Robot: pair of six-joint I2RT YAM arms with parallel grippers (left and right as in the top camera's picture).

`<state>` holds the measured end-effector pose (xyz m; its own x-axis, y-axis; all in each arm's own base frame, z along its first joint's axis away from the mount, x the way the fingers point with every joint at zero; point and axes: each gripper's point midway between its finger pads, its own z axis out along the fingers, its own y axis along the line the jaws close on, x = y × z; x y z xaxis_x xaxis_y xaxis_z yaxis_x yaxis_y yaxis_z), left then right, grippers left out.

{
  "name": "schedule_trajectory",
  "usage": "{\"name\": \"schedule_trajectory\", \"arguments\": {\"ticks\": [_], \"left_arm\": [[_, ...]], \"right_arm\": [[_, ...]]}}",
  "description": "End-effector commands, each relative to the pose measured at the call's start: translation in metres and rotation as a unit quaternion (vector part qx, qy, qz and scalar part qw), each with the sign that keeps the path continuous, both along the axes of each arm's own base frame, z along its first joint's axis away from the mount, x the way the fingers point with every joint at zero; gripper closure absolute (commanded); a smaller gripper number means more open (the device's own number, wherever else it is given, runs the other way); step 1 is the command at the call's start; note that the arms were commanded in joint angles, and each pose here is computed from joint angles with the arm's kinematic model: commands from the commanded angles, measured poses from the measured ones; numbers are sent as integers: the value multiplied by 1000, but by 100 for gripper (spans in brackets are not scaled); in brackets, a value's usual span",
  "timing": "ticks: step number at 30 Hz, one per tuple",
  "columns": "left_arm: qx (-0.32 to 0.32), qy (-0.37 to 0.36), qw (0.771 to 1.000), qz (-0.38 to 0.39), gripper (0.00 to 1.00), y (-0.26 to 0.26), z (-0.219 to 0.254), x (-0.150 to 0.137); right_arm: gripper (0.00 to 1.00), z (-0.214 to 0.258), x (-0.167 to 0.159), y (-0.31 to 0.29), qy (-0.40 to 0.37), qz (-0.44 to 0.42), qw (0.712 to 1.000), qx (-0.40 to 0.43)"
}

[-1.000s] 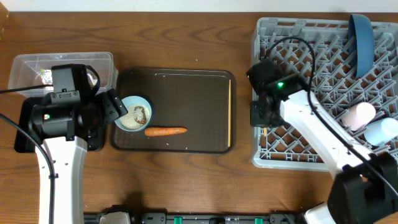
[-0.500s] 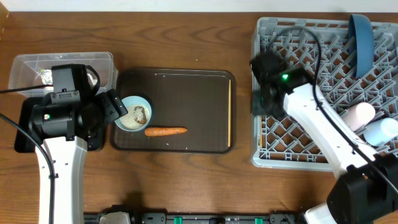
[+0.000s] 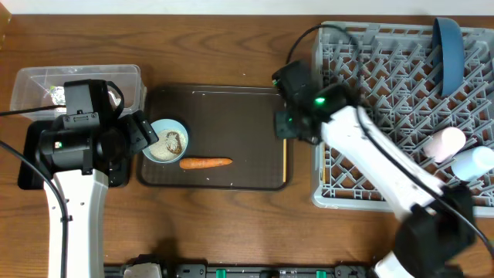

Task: Sort waste into correct bins and load items into the dishwasher rack

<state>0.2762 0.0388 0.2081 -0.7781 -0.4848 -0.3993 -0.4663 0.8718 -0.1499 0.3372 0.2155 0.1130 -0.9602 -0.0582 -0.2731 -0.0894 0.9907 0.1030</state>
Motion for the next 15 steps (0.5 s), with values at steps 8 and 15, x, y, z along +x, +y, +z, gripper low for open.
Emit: {"name": "schedule_trajectory", "arguments": {"ticks": [8, 15], "left_arm": [[3, 7, 1000, 12, 11, 4, -3, -2], [3, 7, 1000, 12, 11, 4, -3, -2]], "right_arm": [[55, -91, -19, 21, 87, -15, 995, -47], [55, -117, -24, 14, 110, -35, 991, -73]]}}
